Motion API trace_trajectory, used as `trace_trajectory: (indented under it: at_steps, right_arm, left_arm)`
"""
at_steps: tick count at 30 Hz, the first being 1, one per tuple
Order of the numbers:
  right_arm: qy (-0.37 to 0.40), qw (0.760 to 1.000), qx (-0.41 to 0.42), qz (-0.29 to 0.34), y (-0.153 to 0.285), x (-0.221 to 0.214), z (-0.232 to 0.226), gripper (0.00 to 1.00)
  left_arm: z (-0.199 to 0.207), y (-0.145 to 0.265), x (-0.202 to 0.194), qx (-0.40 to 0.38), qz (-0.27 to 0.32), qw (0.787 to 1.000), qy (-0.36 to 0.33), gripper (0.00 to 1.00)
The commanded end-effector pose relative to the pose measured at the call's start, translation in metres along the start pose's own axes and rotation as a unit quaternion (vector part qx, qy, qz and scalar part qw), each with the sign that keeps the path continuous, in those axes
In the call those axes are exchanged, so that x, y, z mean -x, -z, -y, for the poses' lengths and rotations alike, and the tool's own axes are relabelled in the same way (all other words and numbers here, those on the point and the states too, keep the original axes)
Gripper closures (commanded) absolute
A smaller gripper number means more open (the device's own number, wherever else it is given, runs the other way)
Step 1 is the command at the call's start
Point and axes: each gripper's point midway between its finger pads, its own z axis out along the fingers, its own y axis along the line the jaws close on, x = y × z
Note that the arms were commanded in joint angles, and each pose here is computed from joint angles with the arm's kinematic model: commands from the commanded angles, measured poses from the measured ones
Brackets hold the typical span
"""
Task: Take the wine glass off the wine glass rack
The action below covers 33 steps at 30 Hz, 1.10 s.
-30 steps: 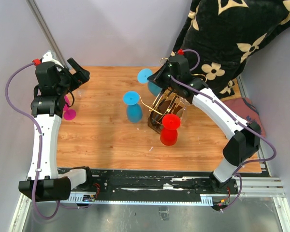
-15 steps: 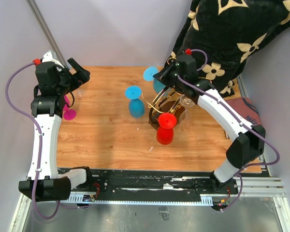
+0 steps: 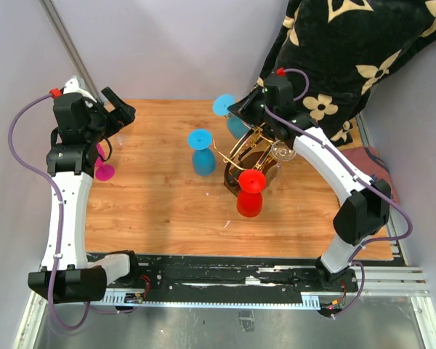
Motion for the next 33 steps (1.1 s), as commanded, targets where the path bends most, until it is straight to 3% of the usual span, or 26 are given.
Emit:
trace_trajectory:
  at_steps: [1,19,33]
  right_arm:
    - [0.0,1.0,0.014,0.024,0.009,0.025,-0.008,0.99]
    - [-0.004,0.999,0.041,0.004,0.057,0.0,-0.004,0.99]
    - [-0.006,0.987,0.135,-0.084,0.042,-0.038,-0.055,0.99]
  left_arm:
    - [0.01,0.01,0.012,-0.018,0.017,1.0,-0.008,0.0]
    - [0.01,0.005,0.001,-0.026,-0.003,1.0,-0.003,0.0]
    - [0.022,0.006,0.004,-0.059,0.003,0.998,-0.011,0.0]
